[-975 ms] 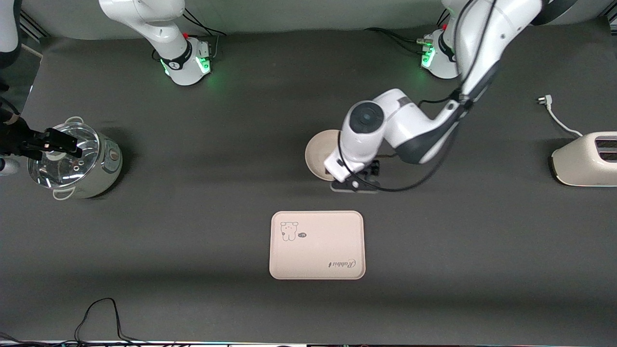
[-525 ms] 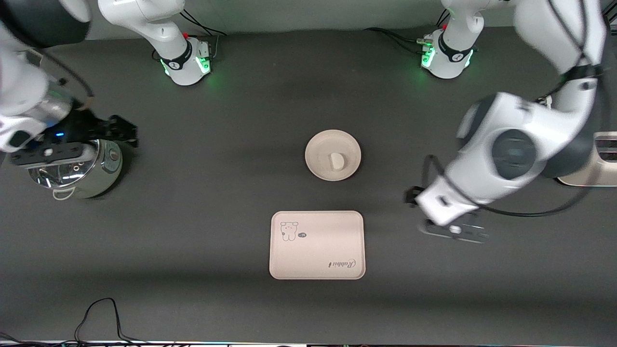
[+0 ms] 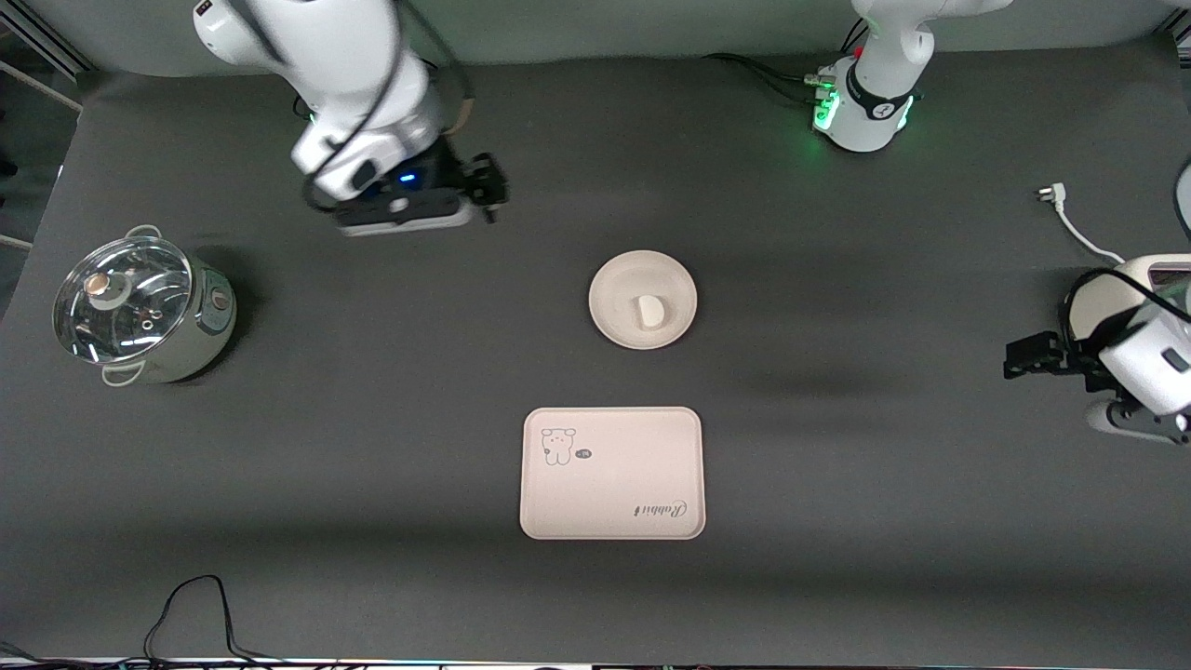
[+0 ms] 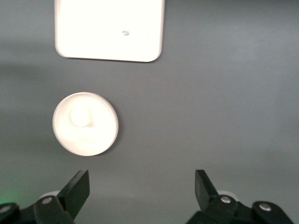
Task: Place bun in plate and plate on tray
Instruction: 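Withdraw the left gripper while the right gripper reaches toward the plate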
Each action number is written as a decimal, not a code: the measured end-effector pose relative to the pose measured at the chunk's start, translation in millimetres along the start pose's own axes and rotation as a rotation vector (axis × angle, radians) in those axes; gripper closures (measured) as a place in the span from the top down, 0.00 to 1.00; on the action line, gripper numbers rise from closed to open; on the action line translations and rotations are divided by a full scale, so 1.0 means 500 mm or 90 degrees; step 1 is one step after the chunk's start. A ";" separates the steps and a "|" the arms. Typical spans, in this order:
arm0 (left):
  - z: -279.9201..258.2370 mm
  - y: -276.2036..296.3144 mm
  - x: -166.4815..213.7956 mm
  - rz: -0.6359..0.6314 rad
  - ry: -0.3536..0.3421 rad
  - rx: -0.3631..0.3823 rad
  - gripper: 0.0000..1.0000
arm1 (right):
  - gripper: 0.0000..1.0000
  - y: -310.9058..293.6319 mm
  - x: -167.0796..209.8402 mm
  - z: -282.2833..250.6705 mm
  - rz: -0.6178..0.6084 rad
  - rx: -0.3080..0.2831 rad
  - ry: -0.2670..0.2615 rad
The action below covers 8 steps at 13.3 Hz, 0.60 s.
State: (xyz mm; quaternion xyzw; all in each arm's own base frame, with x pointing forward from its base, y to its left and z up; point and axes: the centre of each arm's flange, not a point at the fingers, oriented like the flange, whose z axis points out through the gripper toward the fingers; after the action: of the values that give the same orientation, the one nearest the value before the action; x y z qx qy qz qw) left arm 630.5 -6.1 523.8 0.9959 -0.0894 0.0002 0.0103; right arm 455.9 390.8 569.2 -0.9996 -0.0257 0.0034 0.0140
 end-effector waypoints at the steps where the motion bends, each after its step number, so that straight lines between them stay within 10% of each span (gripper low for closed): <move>1: 0.003 0.015 -0.034 -0.008 -0.004 0.001 1.00 | 1.00 -0.046 -0.013 0.016 -0.002 0.000 0.001; 8: -0.038 0.032 -0.111 -0.030 -0.008 0.005 1.00 | 1.00 -0.149 0.007 0.138 0.017 0.061 -0.021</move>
State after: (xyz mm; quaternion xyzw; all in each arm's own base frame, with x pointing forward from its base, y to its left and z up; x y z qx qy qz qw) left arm 573.3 -11.7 543.2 0.9978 -0.0658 -0.0057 0.0061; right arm 455.0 467.3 502.5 -0.9978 -0.0127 0.0210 0.0612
